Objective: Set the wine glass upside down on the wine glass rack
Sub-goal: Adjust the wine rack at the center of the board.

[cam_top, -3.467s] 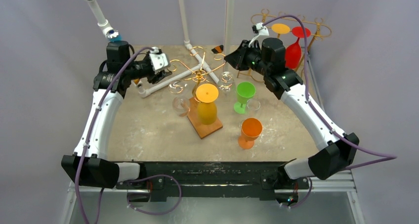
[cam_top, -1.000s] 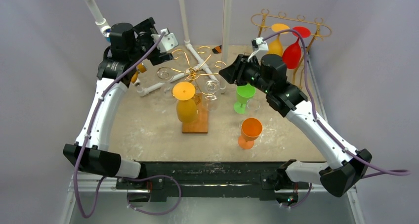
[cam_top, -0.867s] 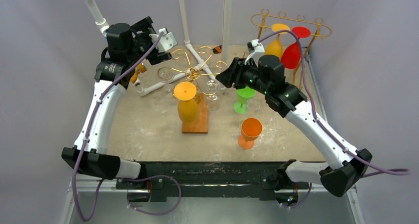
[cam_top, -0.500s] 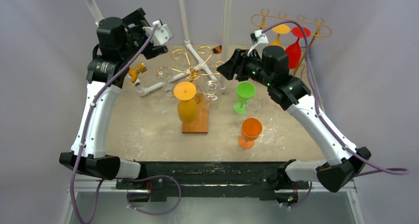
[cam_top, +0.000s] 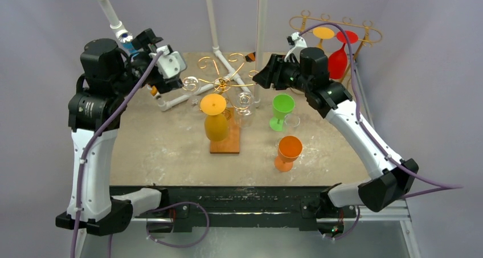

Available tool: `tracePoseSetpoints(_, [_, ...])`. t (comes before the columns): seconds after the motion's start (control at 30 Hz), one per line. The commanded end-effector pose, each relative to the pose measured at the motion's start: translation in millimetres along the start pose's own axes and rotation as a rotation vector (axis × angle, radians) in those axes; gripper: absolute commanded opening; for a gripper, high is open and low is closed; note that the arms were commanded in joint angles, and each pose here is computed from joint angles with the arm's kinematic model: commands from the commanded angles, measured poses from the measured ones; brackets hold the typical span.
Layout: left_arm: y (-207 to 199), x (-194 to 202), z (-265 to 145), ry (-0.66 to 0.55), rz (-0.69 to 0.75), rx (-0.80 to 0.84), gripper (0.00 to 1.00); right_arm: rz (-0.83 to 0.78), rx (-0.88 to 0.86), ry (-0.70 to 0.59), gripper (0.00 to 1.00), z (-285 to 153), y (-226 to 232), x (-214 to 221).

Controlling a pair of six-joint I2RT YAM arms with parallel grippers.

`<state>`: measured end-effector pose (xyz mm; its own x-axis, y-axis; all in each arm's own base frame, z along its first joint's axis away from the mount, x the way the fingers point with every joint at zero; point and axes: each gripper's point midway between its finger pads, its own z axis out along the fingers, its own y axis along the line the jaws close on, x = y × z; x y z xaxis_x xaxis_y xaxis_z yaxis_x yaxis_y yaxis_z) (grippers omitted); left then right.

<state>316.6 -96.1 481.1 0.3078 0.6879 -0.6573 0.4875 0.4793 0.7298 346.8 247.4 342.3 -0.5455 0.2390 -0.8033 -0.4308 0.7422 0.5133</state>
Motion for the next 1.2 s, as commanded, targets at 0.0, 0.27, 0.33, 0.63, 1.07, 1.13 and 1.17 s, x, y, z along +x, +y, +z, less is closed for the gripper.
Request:
tracePoseSetpoints(0.0, [-51.2,6.1,-15.0,-0.004,-0.050,0.168,1.00,-0.019,-0.105,-0.087,0.58,-7.1,26.8,-36.3])
tracePoseSetpoints(0.27, [-87.8,8.7,-21.3,-0.059,-0.091,0.249,1.00,0.008,-0.139,-0.078,0.40,2.3,30.9,-36.7])
tracePoseSetpoints(0.33, [-97.0,15.2,-21.6,-0.051,-0.084,0.268,1.00,0.014,-0.143,-0.076,0.34,3.3,30.8,-35.2])
tracePoseSetpoints(0.63, [-107.4,42.6,-10.1,-0.032,-0.029,0.206,0.97,0.023,-0.145,-0.066,0.16,1.1,28.7,-27.4])
tracePoseSetpoints(1.07, [-91.7,43.4,12.4,-0.066,-0.070,0.129,0.92,0.041,-0.139,-0.057,0.04,-8.3,24.2,-13.1])
tracePoseSetpoints(1.13, [-92.3,46.8,13.7,-0.054,-0.069,0.130,0.91,0.045,-0.129,-0.063,0.03,-10.3,22.7,-13.3])
tracePoseSetpoints(1.17, [-91.4,47.9,14.4,-0.050,-0.067,0.126,0.91,0.046,-0.121,-0.065,0.02,-10.8,21.3,-13.1])
